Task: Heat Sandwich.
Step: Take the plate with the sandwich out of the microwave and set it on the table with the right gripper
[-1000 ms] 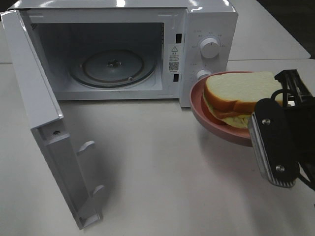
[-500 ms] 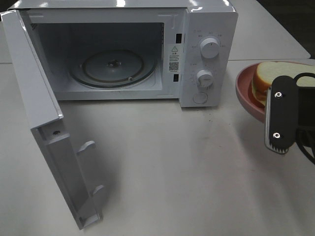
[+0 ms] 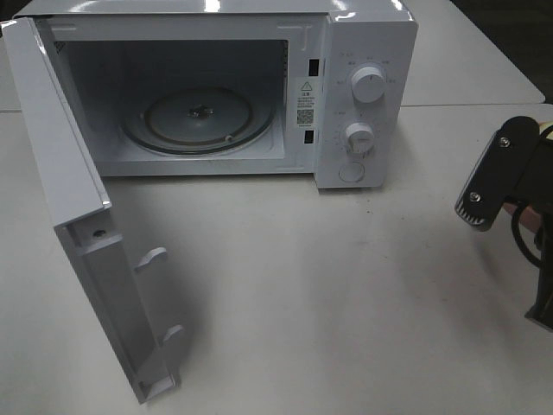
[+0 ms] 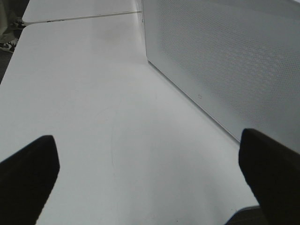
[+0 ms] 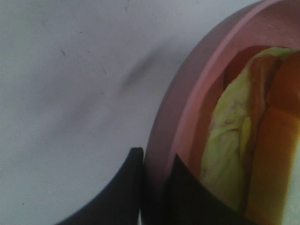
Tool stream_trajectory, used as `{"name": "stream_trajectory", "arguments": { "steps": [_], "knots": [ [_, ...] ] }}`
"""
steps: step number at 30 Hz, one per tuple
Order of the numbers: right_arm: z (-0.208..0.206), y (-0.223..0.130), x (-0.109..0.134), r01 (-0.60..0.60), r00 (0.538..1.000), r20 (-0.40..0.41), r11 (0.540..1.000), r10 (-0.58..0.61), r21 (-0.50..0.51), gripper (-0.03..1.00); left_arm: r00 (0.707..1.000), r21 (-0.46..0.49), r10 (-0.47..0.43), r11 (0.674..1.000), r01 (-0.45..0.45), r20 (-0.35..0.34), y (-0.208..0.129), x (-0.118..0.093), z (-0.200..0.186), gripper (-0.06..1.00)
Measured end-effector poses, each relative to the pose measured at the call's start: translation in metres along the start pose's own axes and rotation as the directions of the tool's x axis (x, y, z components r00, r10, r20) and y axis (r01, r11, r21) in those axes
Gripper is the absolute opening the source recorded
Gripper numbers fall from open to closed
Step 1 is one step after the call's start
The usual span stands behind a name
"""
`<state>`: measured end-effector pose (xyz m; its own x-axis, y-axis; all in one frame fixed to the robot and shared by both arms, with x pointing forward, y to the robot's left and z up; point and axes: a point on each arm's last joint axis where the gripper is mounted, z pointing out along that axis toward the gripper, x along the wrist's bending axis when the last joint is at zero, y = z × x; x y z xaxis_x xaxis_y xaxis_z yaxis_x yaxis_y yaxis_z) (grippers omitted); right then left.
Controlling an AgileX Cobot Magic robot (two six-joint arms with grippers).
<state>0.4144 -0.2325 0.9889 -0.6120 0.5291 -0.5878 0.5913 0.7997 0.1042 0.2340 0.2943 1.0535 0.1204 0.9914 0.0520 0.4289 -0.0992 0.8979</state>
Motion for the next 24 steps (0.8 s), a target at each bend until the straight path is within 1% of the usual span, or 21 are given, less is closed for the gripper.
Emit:
{"name": "stream_trajectory", "arguments": {
  "steps": [1,2,5,6,7,10,11,13,14,15,17,18,20,23,24],
  "knots": [
    [0.000,0.000,0.000,0.000,1.000,0.000,1.000,0.000,0.000,0.10,1.000,0.000,0.000,1.000,0.000,0.000,0.000,0.000,0.000,0.99],
    [0.005,0.001,0.001,-0.052,0.999,0.009,0.998,0.051,0.032,0.10,1.000,0.000,0.000,1.000,0.000,0.000,0.000,0.000,0.000,0.99],
    [0.013,0.007,0.002,-0.148,0.989,0.027,0.986,0.146,0.074,0.10,1.000,0.000,0.000,1.000,0.000,0.000,0.000,0.000,0.000,0.99],
    [0.013,0.007,0.002,-0.148,0.989,0.027,0.986,0.146,0.074,0.10,1.000,0.000,0.000,1.000,0.000,0.000,0.000,0.000,0.000,0.99],
    [0.016,0.013,0.001,-0.204,0.979,0.048,0.975,0.201,0.089,0.10,1.000,0.000,0.000,1.000,0.000,0.000,0.000,0.000,0.000,0.99],
    [0.023,0.026,-0.003,-0.285,0.958,0.080,0.952,0.277,0.113,0.10,1.000,0.000,0.000,1.000,0.000,0.000,0.000,0.000,0.000,0.99],
    [0.023,0.026,-0.003,-0.285,0.958,0.080,0.952,0.277,0.113,0.10,1.000,0.000,0.000,1.000,0.000,0.000,0.000,0.000,0.000,0.99],
    [0.027,0.033,-0.003,-0.312,0.949,0.090,0.941,0.302,0.129,0.10,1.000,0.000,0.000,1.000,0.000,0.000,0.000,0.000,0.000,0.99],
    [0.031,0.038,-0.003,-0.345,0.937,0.104,0.927,0.332,0.146,0.10,1.000,0.000,0.000,1.000,0.000,0.000,0.000,0.000,0.000,0.99],
    [0.031,0.038,-0.003,-0.345,0.937,0.104,0.927,0.332,0.146,0.10,1.000,0.000,0.000,1.000,0.000,0.000,0.000,0.000,0.000,0.99],
    [0.034,0.044,-0.004,-0.386,0.921,0.125,0.908,0.369,0.162,0.10,1.000,0.000,0.000,1.000,0.000,0.000,0.000,0.000,0.000,0.99],
    [0.038,0.051,-0.006,-0.418,0.906,0.148,0.891,0.395,0.179,0.10,1.000,0.000,0.000,1.000,0.000,0.000,0.000,0.000,0.000,0.99],
    [0.041,0.053,-0.006,-0.428,0.902,0.156,0.884,0.404,0.187,0.10,1.000,0.000,0.000,1.000,0.000,0.000,0.000,0.000,0.000,0.99],
    [0.052,0.062,-0.012,-0.469,0.881,0.171,0.860,0.440,0.203,0.10,1.000,0.000,0.000,1.000,0.000,0.000,0.000,0.000,0.000,0.99],
    [0.052,0.062,-0.012,-0.469,0.881,0.171,0.860,0.440,0.203,0.10,1.000,0.000,0.000,1.000,0.000,0.000,0.000,0.000,0.000,0.99]
  ]
}}
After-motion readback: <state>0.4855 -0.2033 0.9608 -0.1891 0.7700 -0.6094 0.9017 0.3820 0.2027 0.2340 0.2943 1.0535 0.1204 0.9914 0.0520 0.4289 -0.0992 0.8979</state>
